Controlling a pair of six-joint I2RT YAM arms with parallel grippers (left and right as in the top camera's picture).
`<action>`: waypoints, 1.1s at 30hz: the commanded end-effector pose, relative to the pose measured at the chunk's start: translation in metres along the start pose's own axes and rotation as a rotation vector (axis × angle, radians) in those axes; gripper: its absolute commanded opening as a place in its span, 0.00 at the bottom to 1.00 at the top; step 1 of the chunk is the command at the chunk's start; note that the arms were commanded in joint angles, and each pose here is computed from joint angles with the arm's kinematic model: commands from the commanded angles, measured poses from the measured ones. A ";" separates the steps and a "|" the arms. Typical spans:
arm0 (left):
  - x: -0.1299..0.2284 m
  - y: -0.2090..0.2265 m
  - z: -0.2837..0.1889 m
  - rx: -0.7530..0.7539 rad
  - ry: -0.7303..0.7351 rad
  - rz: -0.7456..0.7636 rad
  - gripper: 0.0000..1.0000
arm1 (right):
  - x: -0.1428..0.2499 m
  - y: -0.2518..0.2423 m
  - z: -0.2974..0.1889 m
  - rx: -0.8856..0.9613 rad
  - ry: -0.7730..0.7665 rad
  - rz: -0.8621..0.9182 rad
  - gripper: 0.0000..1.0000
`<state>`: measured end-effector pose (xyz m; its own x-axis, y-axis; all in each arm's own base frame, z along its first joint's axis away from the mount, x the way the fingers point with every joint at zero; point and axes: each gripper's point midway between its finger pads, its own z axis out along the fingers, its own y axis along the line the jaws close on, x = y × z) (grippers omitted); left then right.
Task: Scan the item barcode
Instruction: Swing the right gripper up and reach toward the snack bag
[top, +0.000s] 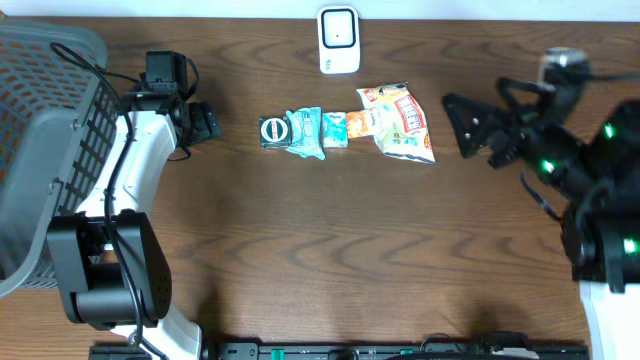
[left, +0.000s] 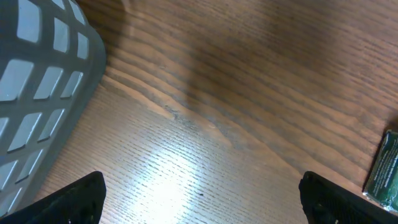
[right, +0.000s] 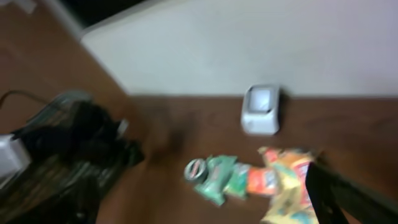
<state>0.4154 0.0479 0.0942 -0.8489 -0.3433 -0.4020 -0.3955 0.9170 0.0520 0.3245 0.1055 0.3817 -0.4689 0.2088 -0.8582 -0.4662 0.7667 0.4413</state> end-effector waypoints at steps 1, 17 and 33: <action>0.002 0.001 0.001 -0.007 0.004 0.018 0.98 | 0.015 0.015 0.012 -0.137 0.098 0.019 0.99; 0.002 0.001 0.001 -0.007 0.004 0.018 0.98 | 0.093 -0.047 0.038 0.092 0.396 0.259 0.99; 0.002 0.001 0.001 -0.007 0.004 0.018 0.98 | 0.180 -0.097 0.090 0.270 0.687 0.335 0.99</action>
<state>0.4155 0.0479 0.0943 -0.8487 -0.3433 -0.4023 -0.3955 0.9170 0.0519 0.3481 0.1218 0.1645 -0.9456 0.1038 -0.3082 -0.0665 0.8659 0.4958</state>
